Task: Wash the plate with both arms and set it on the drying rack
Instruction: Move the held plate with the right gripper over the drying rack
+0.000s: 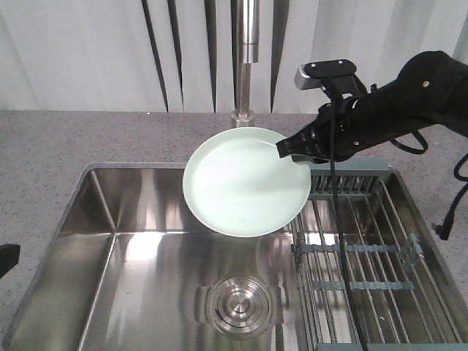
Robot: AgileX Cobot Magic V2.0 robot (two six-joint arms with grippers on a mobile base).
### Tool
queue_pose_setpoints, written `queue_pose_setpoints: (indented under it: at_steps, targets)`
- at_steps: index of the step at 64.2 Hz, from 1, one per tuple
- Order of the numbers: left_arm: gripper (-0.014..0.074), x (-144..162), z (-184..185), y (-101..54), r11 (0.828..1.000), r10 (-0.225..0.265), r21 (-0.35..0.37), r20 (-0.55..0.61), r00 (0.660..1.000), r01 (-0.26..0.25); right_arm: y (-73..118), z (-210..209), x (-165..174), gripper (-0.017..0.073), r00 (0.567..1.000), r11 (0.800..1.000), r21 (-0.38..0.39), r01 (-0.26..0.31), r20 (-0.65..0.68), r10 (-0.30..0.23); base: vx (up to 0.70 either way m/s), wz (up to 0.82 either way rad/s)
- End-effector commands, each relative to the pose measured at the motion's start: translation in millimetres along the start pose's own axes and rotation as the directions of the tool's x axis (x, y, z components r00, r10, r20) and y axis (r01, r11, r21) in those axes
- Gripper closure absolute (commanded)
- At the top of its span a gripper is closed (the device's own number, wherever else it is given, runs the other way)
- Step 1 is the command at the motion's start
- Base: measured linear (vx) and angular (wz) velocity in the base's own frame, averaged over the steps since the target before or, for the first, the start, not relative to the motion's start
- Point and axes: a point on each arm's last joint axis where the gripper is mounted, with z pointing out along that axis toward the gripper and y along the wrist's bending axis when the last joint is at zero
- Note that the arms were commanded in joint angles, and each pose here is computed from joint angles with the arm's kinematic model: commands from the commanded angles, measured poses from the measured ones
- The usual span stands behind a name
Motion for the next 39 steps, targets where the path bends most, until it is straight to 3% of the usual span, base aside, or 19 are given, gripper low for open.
queue_pose_setpoints:
  at_steps: [1,27,39]
  targets:
    - [0.0001,-13,-6,0.2,1.000,-0.013,-0.003,0.094,0.995,0.013,-8.3,-30,-13,0.0561,0.996,1.000,0.023,-0.008,0.094,0.006,0.00,0.00]
    - [0.0001,-13,-6,0.2,1.000,-0.013,-0.003,0.094,0.995,0.013,-27.1,-74,26,0.0561,0.988,0.990,0.121,-0.073,0.148,0.054,0.00,0.00]
    - [0.0001,-13,-6,0.2,1.000,-0.013,-0.003,0.094,0.995,0.013,-24.6,-81,52,0.0561,0.989,0.987,0.135,-0.092,0.127,0.075,0.00,0.00]
